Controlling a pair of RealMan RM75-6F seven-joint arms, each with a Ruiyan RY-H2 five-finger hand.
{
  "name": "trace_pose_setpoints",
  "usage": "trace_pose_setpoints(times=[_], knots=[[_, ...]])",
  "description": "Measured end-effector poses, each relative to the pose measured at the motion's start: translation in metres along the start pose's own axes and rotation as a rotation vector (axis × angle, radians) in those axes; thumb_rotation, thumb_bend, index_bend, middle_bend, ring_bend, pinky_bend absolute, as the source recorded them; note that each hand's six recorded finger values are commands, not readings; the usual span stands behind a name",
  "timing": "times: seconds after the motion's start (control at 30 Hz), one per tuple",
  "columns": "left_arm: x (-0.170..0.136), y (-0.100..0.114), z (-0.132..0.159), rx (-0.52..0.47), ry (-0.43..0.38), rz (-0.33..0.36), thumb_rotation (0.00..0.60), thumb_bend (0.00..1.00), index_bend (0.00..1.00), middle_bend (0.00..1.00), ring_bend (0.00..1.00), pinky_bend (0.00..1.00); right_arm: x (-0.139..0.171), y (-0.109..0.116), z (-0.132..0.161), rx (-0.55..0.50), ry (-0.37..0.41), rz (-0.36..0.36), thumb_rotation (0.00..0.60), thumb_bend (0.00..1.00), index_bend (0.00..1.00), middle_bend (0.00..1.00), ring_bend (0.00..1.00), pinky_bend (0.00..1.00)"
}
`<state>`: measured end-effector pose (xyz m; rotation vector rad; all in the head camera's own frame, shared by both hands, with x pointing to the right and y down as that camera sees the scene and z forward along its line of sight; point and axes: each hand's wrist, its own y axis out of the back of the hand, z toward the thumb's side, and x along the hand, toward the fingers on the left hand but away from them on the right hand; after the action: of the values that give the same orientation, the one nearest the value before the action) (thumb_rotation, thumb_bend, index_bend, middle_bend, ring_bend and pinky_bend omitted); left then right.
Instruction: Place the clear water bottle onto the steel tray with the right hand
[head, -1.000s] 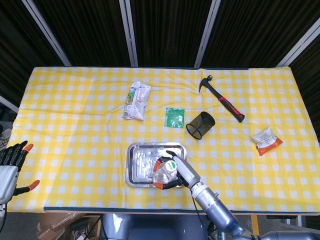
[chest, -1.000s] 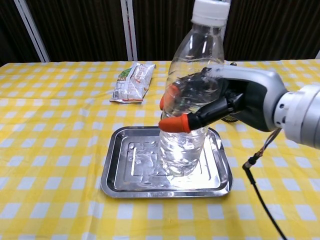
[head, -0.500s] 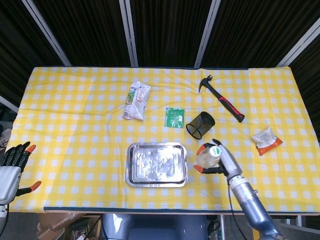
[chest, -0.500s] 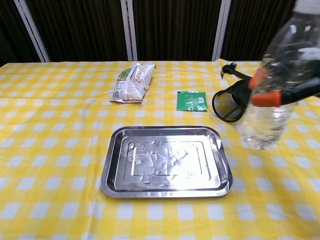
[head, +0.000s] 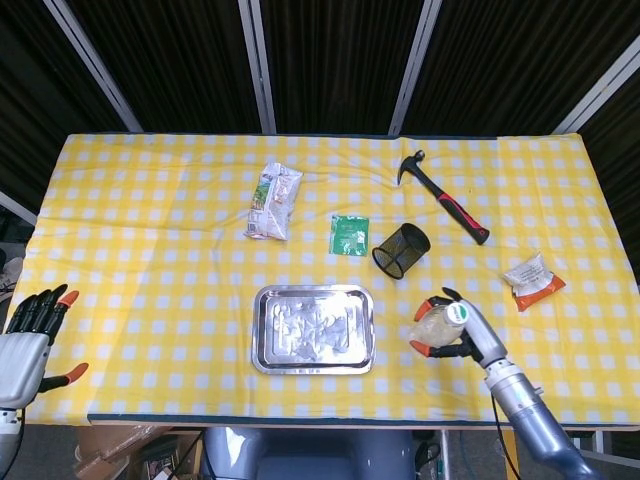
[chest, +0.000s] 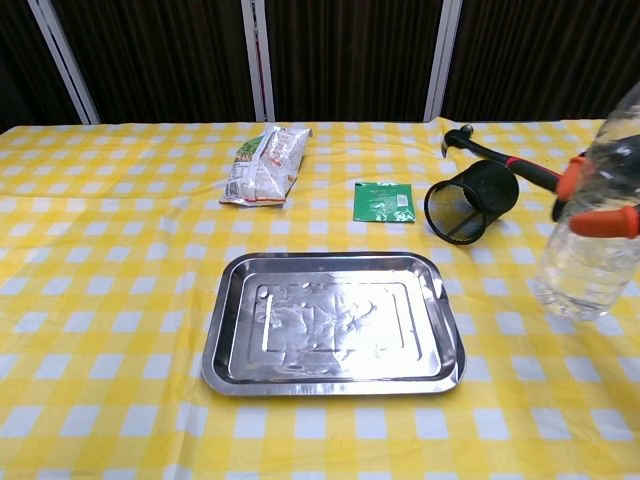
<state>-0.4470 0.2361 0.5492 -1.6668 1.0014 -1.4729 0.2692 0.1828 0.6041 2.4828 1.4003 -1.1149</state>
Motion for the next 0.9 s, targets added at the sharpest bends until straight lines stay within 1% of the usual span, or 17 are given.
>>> trace_pose_setpoints(times=[0.2,0.33,0.43,0.53,0.73,0.9], knots=[[0.001,0.001,-0.001,-0.008,-0.007,-0.004,0.600,0.17,0.06,0.00,0.00,0.00,-0.028,-0.065,0.027,-0.032,0.083,0.061,0.593,1.00,1.00,0.95,0.56,0.01],[0.001,0.001,-0.001,-0.012,-0.012,-0.006,0.600,0.17,0.06,0.00,0.00,0.00,-0.042,-0.099,0.042,-0.053,0.116,0.072,0.592,1.00,1.00,0.95,0.56,0.01],[0.001,0.002,-0.002,-0.017,-0.014,-0.006,0.600,0.17,0.06,0.00,0.00,0.00,-0.052,-0.116,0.048,-0.055,0.126,0.062,0.593,1.00,1.00,0.95,0.55,0.01],[0.001,0.002,-0.002,-0.022,-0.016,-0.007,0.600,0.17,0.06,0.00,0.00,0.00,-0.063,-0.125,0.047,-0.028,0.124,0.030,0.593,1.00,1.00,0.95,0.55,0.01],[0.002,0.002,-0.003,-0.024,-0.018,-0.011,0.600,0.17,0.06,0.00,0.00,0.00,-0.074,-0.125,0.038,0.040,0.094,-0.062,0.593,1.00,1.00,0.95,0.55,0.01],[0.002,0.001,-0.002,-0.018,-0.020,-0.014,0.600,0.17,0.06,0.00,0.00,0.00,-0.071,-0.122,0.030,0.032,0.069,-0.080,0.596,1.00,1.00,0.95,0.55,0.01]])
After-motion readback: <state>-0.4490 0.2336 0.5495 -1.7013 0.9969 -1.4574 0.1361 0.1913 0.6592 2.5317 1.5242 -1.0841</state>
